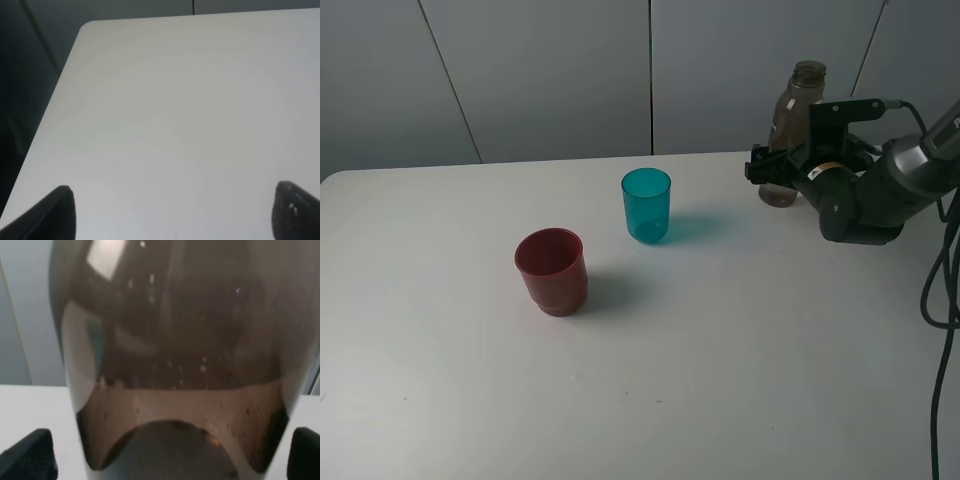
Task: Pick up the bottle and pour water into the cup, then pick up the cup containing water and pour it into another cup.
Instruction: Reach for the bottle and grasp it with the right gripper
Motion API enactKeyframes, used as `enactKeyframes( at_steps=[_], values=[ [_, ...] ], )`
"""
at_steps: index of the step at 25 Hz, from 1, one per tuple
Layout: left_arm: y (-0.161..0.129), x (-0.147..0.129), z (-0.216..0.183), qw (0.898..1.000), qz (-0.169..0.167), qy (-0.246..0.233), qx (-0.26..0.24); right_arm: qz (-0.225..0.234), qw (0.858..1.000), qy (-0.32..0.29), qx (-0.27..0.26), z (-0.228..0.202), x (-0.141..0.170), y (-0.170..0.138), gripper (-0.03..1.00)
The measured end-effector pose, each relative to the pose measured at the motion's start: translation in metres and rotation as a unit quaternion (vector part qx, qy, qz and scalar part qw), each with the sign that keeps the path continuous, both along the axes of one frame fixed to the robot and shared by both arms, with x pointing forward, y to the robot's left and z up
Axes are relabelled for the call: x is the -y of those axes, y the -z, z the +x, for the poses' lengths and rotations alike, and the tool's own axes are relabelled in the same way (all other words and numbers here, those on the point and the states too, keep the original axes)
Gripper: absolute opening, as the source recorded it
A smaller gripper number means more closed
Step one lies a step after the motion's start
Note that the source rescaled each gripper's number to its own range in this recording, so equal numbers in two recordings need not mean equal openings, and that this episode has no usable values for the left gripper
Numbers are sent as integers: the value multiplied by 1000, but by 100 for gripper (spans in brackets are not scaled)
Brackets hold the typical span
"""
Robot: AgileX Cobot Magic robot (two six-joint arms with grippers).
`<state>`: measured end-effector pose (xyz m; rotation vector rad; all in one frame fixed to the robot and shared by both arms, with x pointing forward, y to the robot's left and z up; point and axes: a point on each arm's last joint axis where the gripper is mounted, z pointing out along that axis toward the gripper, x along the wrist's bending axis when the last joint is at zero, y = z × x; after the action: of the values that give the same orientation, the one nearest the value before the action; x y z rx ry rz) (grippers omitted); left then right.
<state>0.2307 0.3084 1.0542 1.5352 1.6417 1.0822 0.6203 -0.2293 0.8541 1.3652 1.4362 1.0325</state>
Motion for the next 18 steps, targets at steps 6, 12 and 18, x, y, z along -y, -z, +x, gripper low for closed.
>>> enactKeyframes(
  at_steps=[6,12,18],
  values=[
    [0,0,0,1000,0,0,0,2,1000,0,10,4,-1,-4,100],
    [0,0,0,1000,0,0,0,29,999,11,15,5,0,3,100],
    [0,0,0,1000,0,0,0,37,999,18,10,4,1,15,100]
  ],
)
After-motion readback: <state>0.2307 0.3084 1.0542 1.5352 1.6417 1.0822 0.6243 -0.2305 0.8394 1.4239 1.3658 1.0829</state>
